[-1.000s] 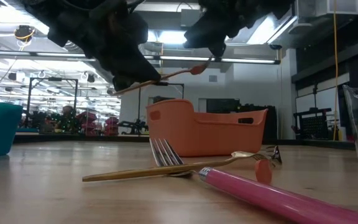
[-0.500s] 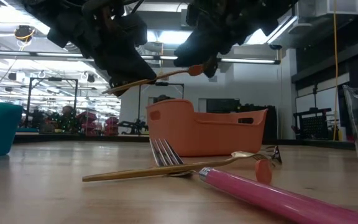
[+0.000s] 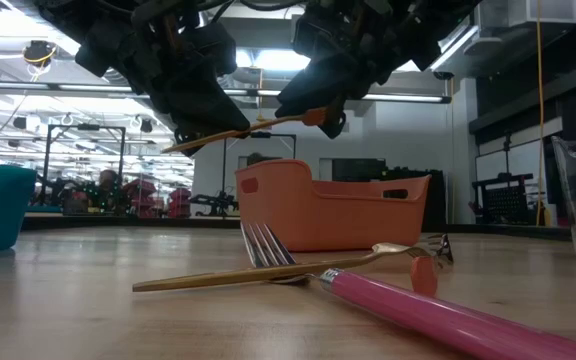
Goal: Sort silverware by color (type)
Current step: Put the gold fork into the transparent bin
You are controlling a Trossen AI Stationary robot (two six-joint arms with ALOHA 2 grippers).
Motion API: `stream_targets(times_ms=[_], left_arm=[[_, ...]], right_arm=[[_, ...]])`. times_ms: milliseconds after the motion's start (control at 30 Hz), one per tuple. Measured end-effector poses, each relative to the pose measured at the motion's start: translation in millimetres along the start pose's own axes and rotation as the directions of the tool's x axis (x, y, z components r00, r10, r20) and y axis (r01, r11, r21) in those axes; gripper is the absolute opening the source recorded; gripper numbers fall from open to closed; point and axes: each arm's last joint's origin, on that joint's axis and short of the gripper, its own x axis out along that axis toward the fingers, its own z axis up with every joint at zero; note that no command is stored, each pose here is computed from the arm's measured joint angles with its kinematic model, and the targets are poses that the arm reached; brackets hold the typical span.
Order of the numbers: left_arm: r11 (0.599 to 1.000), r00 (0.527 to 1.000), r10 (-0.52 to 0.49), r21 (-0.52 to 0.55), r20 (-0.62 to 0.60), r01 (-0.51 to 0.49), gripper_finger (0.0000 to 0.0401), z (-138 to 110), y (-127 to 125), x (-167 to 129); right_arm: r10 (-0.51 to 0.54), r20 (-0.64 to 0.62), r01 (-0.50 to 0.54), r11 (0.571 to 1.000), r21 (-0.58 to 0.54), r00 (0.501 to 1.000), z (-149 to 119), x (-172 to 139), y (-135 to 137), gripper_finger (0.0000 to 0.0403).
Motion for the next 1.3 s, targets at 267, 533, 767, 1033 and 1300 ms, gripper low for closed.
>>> stream_targets(times_ms=[267, 533, 767, 1033, 1300], left_arm=[[1.0, 1.0, 0.003, -0.001, 0.001, -0.003, 0.0012, 0.1, 0.2, 0.0], [0.999, 1.0, 0.011, -0.051, -0.018, -0.012, 0.0012, -1.8, 1.0, 0.0], [0.994, 1.0, 0.014, -0.108, -0.026, -0.017, 0.0012, -2.5, 1.6, -0.1], [0.97, 1.0, -0.01, -0.244, -0.03, 0.002, 0.0012, -1.9, 1.1, -0.2], [0.945, 0.999, -0.032, -0.328, -0.037, 0.018, 0.0012, 0.2, 5.5, -1.1]], right_arm=[[-0.05, 0.009, 0.05, 0.999, 0.0, 0.999, 2.3, -0.6, -0.8, 0.0097], [-0.072, -0.072, 0.07, 0.997, -0.03, 0.995, 43.4, -19.1, 15.6, 0.0097], [-0.141, -0.09, 0.132, 0.986, -0.105, 0.986, 68.3, -36.5, 26.2, 0.0097], [-0.147, -0.131, 0.131, 0.984, -0.125, 0.98, 61.7, -22.6, 19.0, 0.0097], [-0.137, -0.2, 0.081, 0.961, -0.264, 0.97, 48.1, 3.0, 16.9, 0.0097]])
